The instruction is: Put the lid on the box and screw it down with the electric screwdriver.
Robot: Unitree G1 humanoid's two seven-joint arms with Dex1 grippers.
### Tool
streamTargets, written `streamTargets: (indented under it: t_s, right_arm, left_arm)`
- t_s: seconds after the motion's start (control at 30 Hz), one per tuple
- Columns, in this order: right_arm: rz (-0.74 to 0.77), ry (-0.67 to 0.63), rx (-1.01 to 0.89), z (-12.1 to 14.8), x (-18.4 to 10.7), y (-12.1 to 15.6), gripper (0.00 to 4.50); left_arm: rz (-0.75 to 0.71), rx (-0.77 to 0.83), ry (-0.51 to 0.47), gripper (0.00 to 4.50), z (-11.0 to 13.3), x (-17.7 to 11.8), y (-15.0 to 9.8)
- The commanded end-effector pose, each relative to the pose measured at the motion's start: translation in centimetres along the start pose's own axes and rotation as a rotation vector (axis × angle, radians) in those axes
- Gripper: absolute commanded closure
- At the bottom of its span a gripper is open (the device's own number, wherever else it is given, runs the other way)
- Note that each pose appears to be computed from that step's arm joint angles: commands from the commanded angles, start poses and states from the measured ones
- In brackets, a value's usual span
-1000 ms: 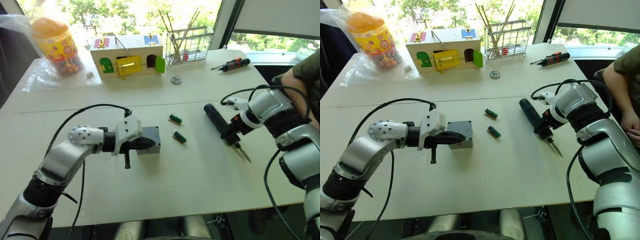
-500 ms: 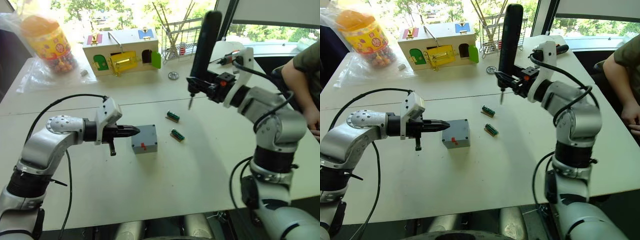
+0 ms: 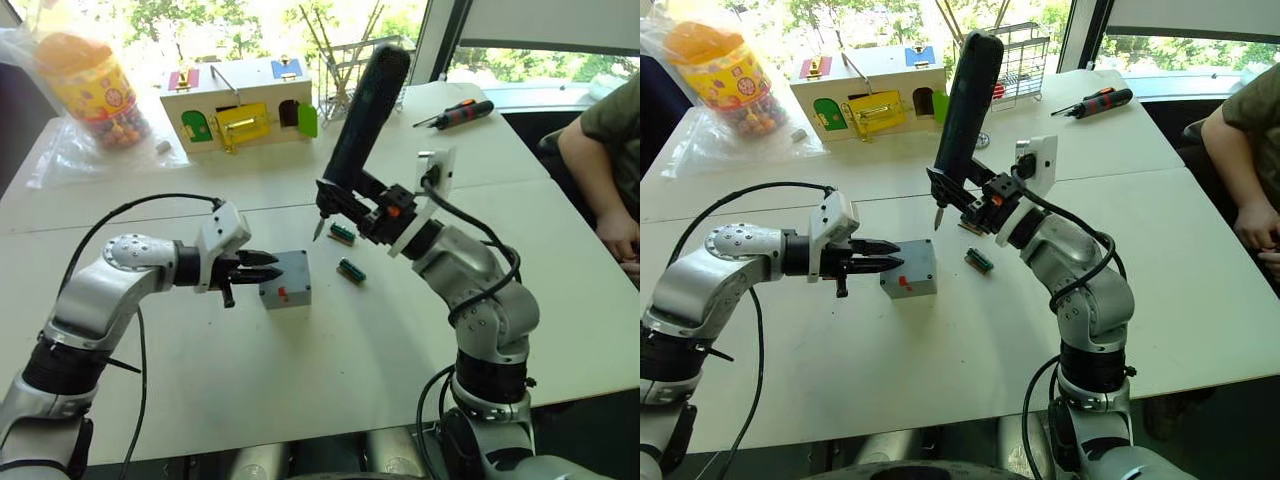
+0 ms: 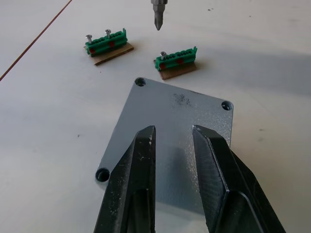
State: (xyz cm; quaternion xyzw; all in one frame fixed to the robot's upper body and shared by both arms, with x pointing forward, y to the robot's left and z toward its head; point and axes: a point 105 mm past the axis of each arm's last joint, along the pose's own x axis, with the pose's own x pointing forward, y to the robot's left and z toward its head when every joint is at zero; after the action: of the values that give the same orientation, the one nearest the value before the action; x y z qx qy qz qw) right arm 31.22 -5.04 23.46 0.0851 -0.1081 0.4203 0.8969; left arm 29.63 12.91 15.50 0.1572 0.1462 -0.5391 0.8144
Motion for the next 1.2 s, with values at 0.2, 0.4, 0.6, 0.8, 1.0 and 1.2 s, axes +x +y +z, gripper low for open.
streamTargets:
  t_s: [0.2,0.4,0.6,0.8,1.0,1.2]
  right_arm:
    - [0.035,-0.092,-0.011,1.1,0.9,1.8,2.78]
    - [0.037,-0.078,-0.019,0.2,1.2,2.0,2.78]
    - [0.037,-0.054,-0.045,-0.9,1.1,1.7,2.78]
    - [0.027,-0.046,-0.053,-1.5,1.3,1.2,2.78]
    - [0.028,-0.045,-0.053,-1.8,1.7,1.0,2.78]
    - [0.056,0.012,-0.115,-3.1,1.9,1.3,2.78]
  left_arm:
    - [-0.010,0.059,0.064,3.20,-1.2,0.9,-0.3]
    - [-0.011,0.065,0.064,3.20,-1.4,1.2,-0.2]
    - [-0.007,0.070,0.067,3.20,-1.5,1.2,-0.3]
    - [-0.005,0.065,0.065,3.20,-1.5,1.2,-0.3]
    - [-0.002,0.060,0.065,3.20,-1.6,1.2,-0.2]
    - [0.002,0.058,0.067,3.20,-1.8,1.2,-0.1]
